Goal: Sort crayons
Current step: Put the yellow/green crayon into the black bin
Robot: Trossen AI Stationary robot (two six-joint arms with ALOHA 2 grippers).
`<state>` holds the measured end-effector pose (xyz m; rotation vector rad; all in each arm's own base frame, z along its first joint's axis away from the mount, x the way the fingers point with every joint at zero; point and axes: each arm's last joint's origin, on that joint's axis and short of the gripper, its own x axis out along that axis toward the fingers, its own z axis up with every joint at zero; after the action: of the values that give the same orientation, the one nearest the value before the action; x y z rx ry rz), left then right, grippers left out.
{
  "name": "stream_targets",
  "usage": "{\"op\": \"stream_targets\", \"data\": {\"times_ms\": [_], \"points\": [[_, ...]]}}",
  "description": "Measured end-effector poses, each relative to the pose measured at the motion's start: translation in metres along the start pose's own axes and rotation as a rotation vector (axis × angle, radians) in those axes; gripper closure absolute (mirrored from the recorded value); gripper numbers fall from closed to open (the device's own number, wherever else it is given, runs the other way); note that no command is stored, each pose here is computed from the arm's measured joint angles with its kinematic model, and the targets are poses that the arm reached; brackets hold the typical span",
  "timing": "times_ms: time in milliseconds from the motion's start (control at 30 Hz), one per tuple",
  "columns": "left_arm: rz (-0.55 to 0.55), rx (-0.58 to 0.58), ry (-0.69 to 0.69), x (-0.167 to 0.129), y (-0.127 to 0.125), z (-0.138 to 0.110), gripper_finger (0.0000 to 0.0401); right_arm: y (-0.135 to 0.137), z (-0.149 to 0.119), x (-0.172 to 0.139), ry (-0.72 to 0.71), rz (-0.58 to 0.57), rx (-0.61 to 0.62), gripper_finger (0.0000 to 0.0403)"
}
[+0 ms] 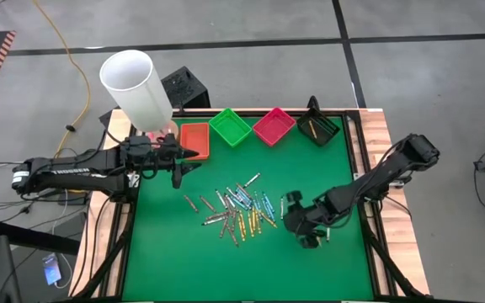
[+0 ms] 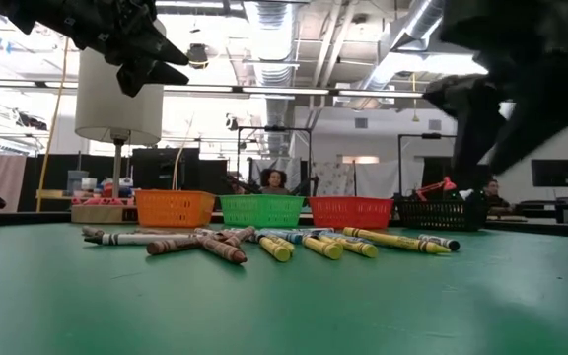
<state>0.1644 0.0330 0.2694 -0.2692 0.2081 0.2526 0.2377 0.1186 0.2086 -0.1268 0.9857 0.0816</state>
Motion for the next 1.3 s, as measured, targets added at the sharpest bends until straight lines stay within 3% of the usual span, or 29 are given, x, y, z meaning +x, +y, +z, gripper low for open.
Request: {"op": "stream_targets", "data": {"times_ms": [233, 400, 833, 1133, 1300], "points": [[-0.016, -0.098, 0.006, 0.009, 0.001, -0.022, 0.0209, -0.007, -0.013, -0.015, 0.239, -0.186, 0.646, 0.0227], [-0.033, -0.162, 0.050, 0.017, 0.002, -0.030, 0.0209, -0.002, -0.033, -0.019, 0.340, -0.293, 0.847, 0.0227], [-0.167, -0.176, 0.087, 0.027, -0.016, -0.036, 0.0209, 0.020, -0.088, -0.010, 0.404, -0.427, 1.048, 0.0227], [-0.172, -0.166, 0.071, 0.027, -0.019, -0.035, 0.0209, 0.027, -0.093, -0.013, 0.449, -0.411, 1.047, 0.0227], [-0.168, -0.155, 0.069, 0.027, -0.018, -0.035, 0.0209, 0.024, -0.113, -0.004, 0.523, -0.417, 1.083, 0.0237]]}}
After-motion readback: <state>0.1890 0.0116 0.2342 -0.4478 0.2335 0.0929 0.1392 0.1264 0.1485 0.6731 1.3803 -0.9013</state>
